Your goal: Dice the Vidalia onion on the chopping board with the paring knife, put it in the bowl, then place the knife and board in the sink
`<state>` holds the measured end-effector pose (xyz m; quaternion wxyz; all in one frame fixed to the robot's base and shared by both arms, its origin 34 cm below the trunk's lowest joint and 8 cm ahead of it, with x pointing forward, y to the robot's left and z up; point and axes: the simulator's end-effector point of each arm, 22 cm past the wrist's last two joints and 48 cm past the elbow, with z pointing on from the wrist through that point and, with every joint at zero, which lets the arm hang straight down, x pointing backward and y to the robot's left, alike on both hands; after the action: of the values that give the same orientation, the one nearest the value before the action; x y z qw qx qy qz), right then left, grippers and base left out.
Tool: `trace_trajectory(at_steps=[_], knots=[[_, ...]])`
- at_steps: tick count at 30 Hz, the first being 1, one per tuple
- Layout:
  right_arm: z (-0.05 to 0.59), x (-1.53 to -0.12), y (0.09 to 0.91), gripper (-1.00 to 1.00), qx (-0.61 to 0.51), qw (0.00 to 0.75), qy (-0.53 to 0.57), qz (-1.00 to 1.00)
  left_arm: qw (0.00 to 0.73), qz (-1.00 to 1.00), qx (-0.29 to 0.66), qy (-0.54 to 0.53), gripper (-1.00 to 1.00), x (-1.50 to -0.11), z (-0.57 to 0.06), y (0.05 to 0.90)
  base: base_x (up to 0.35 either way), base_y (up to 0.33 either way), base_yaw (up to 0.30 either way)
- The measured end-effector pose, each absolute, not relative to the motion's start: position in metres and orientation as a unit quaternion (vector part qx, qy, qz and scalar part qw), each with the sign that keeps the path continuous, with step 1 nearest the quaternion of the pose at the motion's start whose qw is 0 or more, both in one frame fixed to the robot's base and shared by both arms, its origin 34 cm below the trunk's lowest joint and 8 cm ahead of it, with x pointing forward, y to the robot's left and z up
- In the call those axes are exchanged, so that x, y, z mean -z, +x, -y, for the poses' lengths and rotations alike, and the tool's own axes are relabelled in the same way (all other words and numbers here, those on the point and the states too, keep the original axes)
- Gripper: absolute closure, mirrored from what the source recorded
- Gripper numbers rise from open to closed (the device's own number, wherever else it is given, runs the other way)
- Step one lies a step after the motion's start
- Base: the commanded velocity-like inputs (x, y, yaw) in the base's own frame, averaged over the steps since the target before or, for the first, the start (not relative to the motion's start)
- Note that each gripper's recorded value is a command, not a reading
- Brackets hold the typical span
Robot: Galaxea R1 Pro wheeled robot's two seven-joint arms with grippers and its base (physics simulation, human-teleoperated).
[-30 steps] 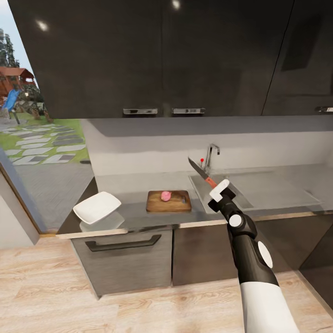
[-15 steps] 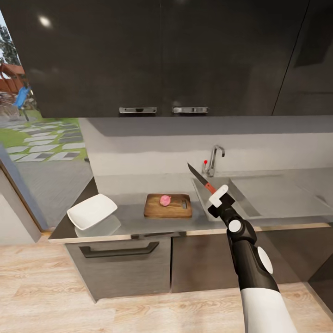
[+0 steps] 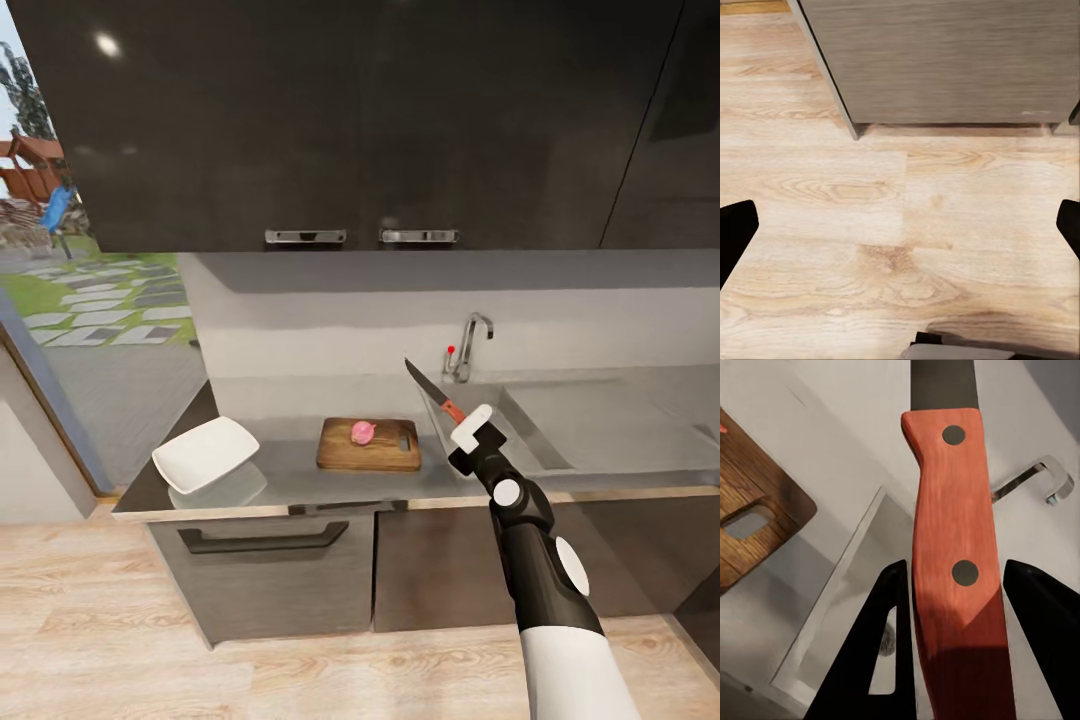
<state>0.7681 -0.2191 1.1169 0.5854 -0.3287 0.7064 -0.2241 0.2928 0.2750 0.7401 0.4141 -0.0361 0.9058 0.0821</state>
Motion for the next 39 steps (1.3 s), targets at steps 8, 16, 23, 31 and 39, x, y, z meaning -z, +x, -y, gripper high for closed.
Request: trace_trajectory(at_steps=[8, 16, 23, 31, 39], knots=[[0.219, -1.11, 0.769, 1.0, 0.223, 0.582, -0.33, -0.709, 0.403, -0.911, -0.084, -0.034, -1.0, -0.734, -0.277, 0.284, 0.0, 0.0, 0.186], [0.219, -1.106, 0.769, 1.0, 0.221, 0.58, -0.331, -0.711, 0.396, -0.914, -0.086, -0.032, -1.0, -0.731, -0.278, 0.279, 0.0, 0.0, 0.039], [0.219, -1.104, 0.769, 1.0, 0.221, 0.578, -0.332, -0.713, 0.395, -0.914, -0.086, -0.032, -1.0, -0.73, -0.278, 0.278, 0.0, -0.082, 0.003], [0.222, -1.082, 0.771, 1.0, 0.24, 0.561, -0.333, -0.719, 0.394, -0.914, -0.086, -0.032, -1.0, -0.73, -0.279, 0.277, 0.0, -0.045, 0.0], [0.183, -1.077, 0.776, 1.0, 0.286, 0.569, -0.368, -0.678, 0.387, -0.918, -0.087, -0.031, -1.0, -0.726, -0.279, 0.271, 0.0, -0.003, 0.0]])
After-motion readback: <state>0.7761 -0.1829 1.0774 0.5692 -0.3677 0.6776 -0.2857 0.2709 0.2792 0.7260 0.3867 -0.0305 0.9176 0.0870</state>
